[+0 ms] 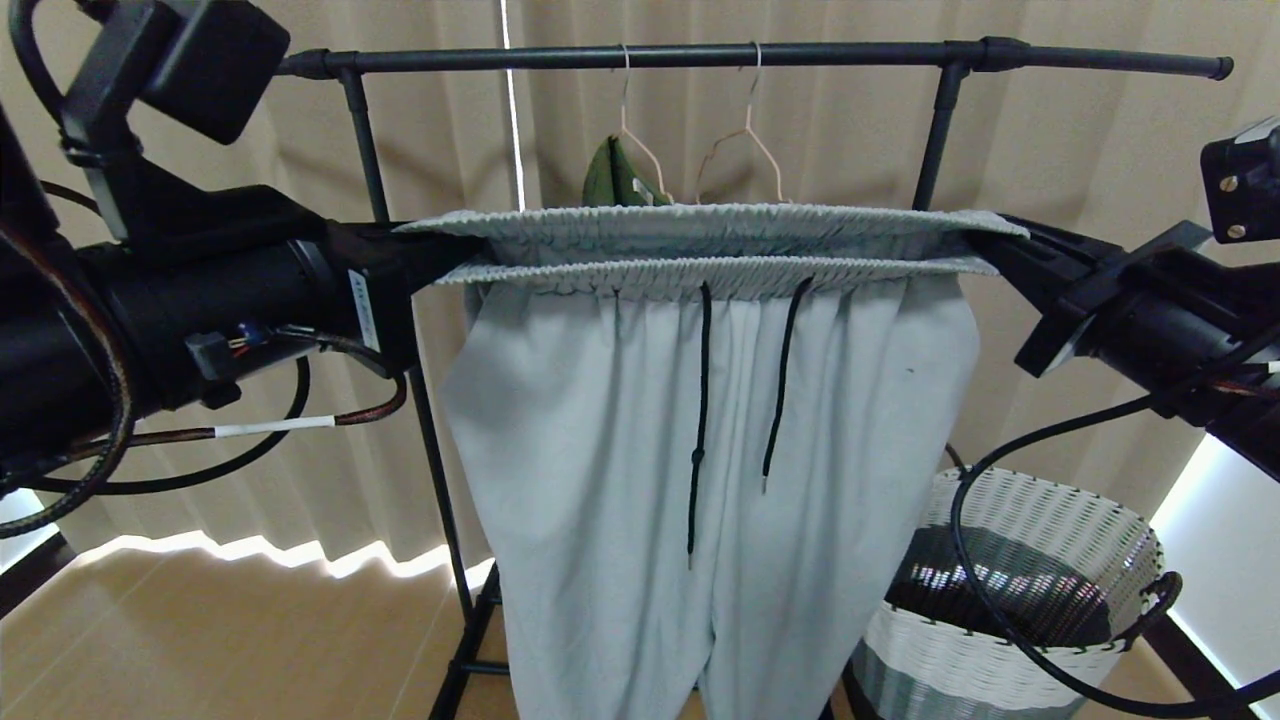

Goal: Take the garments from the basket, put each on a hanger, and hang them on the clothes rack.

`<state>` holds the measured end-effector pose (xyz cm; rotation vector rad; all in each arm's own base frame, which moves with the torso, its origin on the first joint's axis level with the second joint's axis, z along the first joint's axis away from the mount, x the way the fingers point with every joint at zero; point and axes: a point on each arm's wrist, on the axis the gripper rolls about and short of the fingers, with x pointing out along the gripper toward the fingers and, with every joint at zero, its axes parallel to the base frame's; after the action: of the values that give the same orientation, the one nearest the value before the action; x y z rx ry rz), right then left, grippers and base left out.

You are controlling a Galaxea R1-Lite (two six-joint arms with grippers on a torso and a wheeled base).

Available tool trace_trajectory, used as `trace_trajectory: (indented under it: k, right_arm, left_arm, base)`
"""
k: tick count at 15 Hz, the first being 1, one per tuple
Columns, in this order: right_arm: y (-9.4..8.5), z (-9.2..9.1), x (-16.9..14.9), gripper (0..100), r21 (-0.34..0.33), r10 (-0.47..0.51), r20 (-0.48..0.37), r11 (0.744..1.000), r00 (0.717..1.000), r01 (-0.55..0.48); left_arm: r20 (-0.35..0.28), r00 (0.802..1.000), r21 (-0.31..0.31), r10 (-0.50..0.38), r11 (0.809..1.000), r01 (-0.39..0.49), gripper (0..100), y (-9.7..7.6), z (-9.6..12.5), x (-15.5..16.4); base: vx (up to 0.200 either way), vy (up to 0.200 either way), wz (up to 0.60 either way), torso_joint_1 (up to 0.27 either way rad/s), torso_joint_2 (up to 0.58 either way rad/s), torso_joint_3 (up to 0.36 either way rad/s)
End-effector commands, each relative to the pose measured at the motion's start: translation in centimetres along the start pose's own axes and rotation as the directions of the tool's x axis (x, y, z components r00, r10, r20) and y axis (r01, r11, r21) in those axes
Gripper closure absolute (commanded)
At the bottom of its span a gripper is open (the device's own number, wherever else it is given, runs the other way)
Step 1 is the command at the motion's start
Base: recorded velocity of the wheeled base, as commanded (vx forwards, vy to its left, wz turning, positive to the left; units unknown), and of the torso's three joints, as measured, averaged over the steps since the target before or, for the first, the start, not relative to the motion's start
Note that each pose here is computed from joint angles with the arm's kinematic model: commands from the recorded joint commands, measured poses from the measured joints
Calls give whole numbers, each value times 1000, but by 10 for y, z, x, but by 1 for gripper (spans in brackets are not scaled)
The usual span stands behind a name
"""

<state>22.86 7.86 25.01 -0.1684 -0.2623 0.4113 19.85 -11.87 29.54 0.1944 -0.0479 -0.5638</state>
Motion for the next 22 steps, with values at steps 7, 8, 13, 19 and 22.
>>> trace_trajectory:
  k: [7,8,13,19,22]
  right_arm:
    - [25,1,-21,0,159,106,5,982,994,-105]
    - [34,2,-25,0,188,146,11,971,989,-145]
    - [45,-1,-36,0,297,210,4,933,978,-202]
    - [47,-6,-43,0,321,248,-7,918,969,-233]
    - [49,-23,-58,0,310,257,-79,925,963,-221]
  left_arm:
    - [-88,987,6,132,991,-132,100,10,-18,3]
    - [-121,977,12,178,984,-178,100,12,-25,7]
    - [-180,946,33,271,962,-270,100,21,-38,14]
    - [-221,917,39,332,942,-332,100,37,-50,11]
    - [-214,914,35,344,938,-345,100,37,-49,-1]
  base:
    - [0,0,0,0,0,0]
    - [0,0,0,0,0,0]
    - [0,0,0,0,0,0]
    - [0,0,0,0,0,0]
    - [0,0,0,0,0,0]
